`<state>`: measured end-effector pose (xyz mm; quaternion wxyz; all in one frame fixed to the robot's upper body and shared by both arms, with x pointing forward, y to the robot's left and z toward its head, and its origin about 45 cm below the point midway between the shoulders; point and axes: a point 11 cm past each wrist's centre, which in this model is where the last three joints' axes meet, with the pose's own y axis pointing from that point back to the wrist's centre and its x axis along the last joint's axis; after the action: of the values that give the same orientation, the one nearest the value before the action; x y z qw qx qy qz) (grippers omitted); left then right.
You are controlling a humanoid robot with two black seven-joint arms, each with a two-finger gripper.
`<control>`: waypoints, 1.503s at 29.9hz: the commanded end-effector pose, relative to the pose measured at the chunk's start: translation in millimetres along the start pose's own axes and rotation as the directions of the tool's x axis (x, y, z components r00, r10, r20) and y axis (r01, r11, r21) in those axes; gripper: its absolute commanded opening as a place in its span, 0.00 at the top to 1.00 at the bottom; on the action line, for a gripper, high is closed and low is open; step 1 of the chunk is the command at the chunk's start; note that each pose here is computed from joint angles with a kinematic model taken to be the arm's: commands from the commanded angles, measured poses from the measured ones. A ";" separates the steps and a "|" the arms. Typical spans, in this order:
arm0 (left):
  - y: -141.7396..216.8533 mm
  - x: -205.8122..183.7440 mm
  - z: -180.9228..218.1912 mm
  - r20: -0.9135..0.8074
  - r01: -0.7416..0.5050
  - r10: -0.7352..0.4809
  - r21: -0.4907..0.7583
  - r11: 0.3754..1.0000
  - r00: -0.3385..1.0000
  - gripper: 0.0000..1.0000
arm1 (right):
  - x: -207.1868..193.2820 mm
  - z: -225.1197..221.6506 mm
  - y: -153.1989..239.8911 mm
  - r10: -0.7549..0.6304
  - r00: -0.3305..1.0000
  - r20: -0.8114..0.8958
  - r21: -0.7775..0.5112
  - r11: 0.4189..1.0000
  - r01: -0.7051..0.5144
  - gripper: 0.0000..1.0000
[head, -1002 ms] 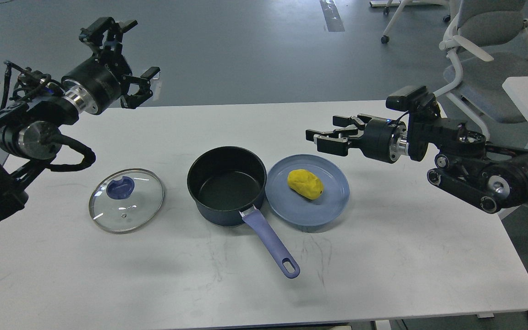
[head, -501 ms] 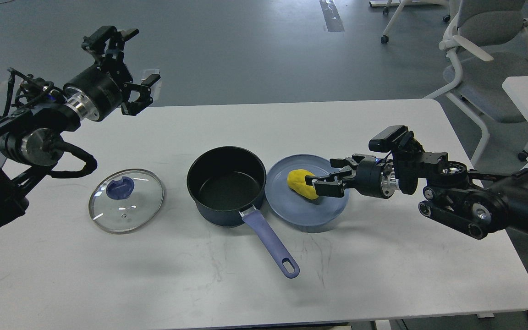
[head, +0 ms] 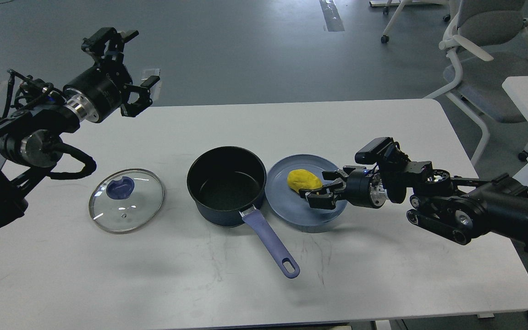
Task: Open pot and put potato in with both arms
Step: 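Reach the right gripper to the yellow potato on the plate and grasp it, then lift the potato and carry it over the open saucepan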
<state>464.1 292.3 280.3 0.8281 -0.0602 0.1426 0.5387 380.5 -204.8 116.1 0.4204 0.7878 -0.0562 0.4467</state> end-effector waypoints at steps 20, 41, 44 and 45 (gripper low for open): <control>7.2 10.4 2.7 0.015 -0.020 0.020 0.002 1.000 1.000 0.01 | 9.0 -1.0 -12.5 0.023 1.000 -0.013 -0.013 1.000 -0.023 0.07; 8.4 10.0 -4.1 0.006 -0.020 0.020 -0.003 1.000 1.000 0.01 | 15.2 2.5 -27.6 0.040 0.999 -0.032 -0.049 0.998 -0.041 0.67; 8.4 10.0 -4.2 0.007 -0.020 0.020 -0.003 1.000 1.000 0.01 | 14.3 1.5 -28.8 0.042 0.999 -0.028 -0.046 0.998 -0.043 0.69; 8.6 10.6 -3.3 0.008 -0.021 0.021 -0.005 1.000 1.000 0.01 | 14.6 0.7 -29.3 0.045 0.999 -0.030 -0.043 0.998 -0.046 0.69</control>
<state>459.6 303.3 273.9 0.8231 -0.0584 0.1397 0.5473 403.4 -183.9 109.1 0.4307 0.7694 -0.0770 0.4654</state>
